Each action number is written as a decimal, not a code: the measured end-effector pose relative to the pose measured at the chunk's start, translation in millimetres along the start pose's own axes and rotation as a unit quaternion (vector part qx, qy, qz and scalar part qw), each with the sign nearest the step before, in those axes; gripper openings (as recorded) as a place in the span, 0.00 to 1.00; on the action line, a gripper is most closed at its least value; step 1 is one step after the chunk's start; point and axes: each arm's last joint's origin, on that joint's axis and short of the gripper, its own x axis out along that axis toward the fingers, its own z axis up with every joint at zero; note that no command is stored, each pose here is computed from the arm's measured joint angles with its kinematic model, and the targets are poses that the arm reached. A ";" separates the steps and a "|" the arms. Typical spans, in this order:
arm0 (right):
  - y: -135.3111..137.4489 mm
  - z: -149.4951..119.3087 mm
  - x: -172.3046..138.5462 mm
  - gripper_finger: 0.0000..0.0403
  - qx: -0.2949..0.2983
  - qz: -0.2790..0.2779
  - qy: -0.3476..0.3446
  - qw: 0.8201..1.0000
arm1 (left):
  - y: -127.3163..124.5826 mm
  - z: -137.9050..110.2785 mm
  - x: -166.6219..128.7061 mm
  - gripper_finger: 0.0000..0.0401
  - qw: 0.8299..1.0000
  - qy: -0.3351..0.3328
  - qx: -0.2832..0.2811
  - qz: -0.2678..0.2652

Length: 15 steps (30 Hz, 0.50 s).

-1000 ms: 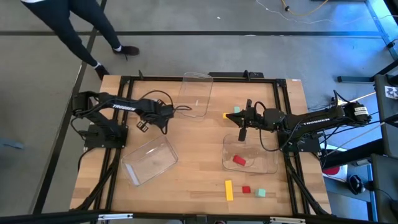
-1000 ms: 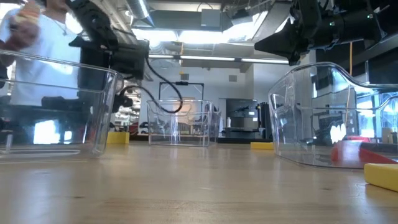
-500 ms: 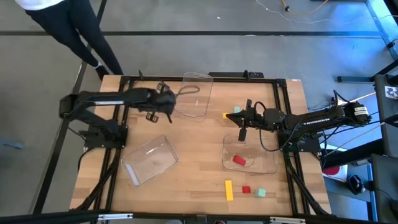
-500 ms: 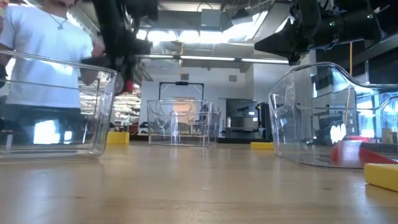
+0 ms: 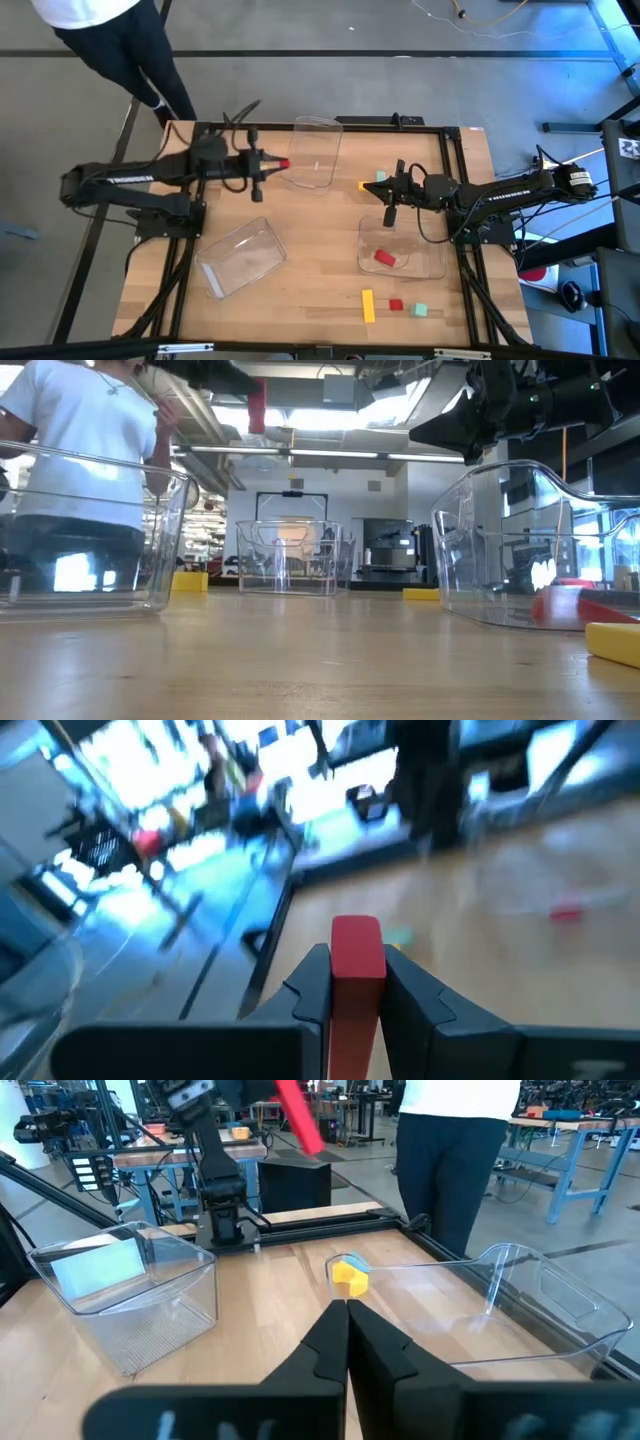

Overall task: Sort & place blocks by color
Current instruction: Put the top red block into the bottom right transparent bin

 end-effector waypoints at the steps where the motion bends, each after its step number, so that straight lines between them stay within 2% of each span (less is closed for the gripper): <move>1: 0.0 0.0 0.0 0.01 0.000 0.000 0.000 1.000 | -3.7 -7.7 1.3 0.12 1.000 -0.022 -0.013 -0.001; 4: 0.0 0.0 0.0 0.01 0.000 0.000 0.000 1.000 | -16.4 -35.5 2.8 0.12 0.994 -0.083 -0.064 -0.001; 8: 0.0 0.0 0.0 0.01 0.000 0.000 0.000 1.000 | -33.8 -66.0 -0.3 0.12 0.976 -0.169 -0.140 0.006; 12: 0.0 0.0 0.0 0.01 0.000 0.000 0.000 1.000 | -46.5 -83.6 -8.1 0.12 0.957 -0.221 -0.186 0.028; 15: 0.1 0.0 0.0 0.01 0.000 0.002 0.000 1.000 | -52.9 -91.1 -9.8 0.12 0.955 -0.220 -0.198 0.033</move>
